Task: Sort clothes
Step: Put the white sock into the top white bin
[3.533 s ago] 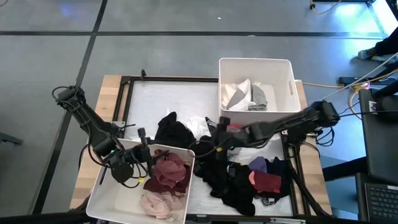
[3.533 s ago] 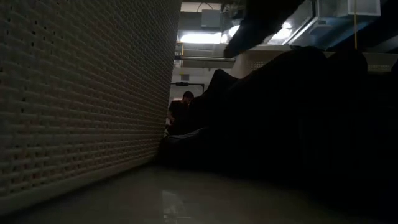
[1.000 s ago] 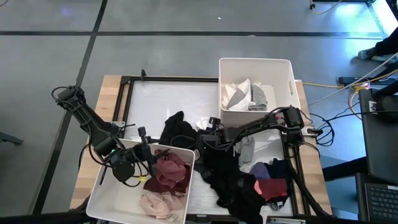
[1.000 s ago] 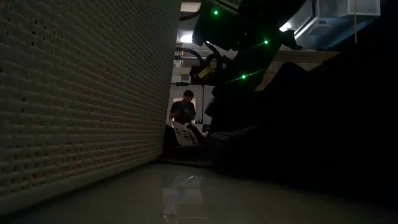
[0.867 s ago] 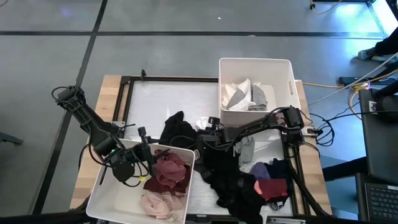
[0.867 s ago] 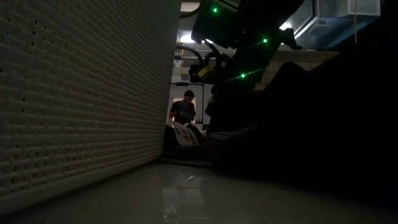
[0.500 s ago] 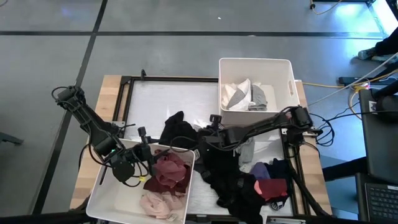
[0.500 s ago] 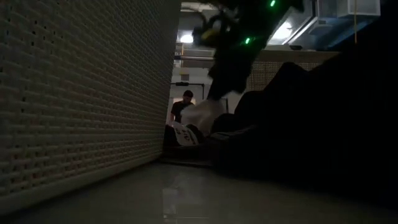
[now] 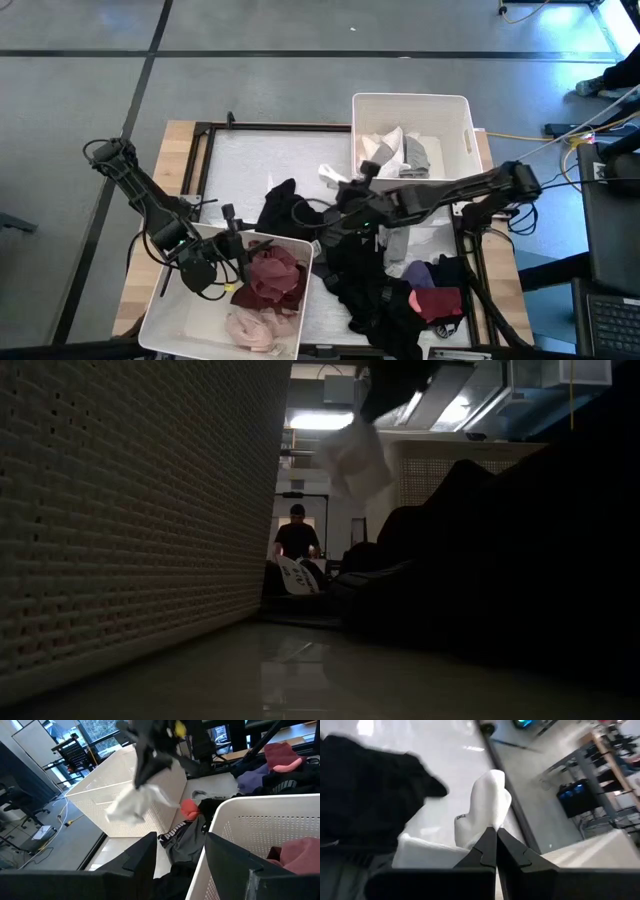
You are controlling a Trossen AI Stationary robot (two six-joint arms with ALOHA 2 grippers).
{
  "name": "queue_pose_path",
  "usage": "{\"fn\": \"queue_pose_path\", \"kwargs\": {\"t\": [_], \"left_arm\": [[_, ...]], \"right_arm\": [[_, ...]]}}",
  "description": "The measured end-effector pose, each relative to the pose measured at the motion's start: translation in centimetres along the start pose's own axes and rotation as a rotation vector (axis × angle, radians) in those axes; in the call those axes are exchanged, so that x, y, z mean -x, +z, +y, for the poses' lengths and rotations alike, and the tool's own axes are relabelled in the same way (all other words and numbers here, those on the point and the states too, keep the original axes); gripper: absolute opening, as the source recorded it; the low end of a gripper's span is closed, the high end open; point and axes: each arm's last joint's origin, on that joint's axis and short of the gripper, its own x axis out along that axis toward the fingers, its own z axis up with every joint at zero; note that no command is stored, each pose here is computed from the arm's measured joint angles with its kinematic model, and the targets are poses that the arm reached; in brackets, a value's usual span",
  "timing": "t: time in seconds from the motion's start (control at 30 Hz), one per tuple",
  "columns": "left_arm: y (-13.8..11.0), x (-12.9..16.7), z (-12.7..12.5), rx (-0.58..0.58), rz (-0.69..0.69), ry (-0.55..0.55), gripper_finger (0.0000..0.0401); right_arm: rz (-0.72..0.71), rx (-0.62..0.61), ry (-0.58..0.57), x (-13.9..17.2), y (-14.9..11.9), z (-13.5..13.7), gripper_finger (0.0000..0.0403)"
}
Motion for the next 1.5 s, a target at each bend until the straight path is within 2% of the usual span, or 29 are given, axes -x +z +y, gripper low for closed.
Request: {"fn": "queue_pose_path", "kwargs": {"t": [0.37,0.47,0.6,0.73,0.87,1.07,1.27,1.5], "left_arm": [[0.0,0.0,0.0,-0.001,0.0,0.0,0.0156],[0.0,0.0,0.0,0.0,0.0,0.0,0.0156],[0.0,0.0,0.0,-0.001,0.0,-0.001,0.0156],[0.0,0.0,0.0,0.0,0.0,0.0,0.0156],[0.0,0.0,0.0,0.0,0.0,0.0,0.0156],[0.0,0.0,0.0,0.0,0.0,0.0,0.0156],[0.0,0.0,0.0,-0.003,0.0,0.0,0.0156],[0.0,0.0,0.0,0.0,0.0,0.0,0.0156]], "right_arm": [[-0.127,-0.094,-0.187,6.0,0.4,-6.8,0.0009],[-0.115,-0.102,-0.256,7.1,-0.2,-8.4,0.0009],[-0.047,-0.149,-0.293,7.7,-1.8,-10.6,0.0009],[0.096,-0.197,-0.3,7.2,-4.0,-12.3,0.0009],[0.232,-0.217,-0.353,5.9,-6.1,-13.2,0.0009],[0.364,-0.254,-0.394,3.3,-8.3,-14.2,0.001],[0.436,-0.335,-0.366,1.5,-9.6,-15.2,0.001],[0.465,-0.392,-0.304,1.0,-10.0,-15.8,0.0021]]}}
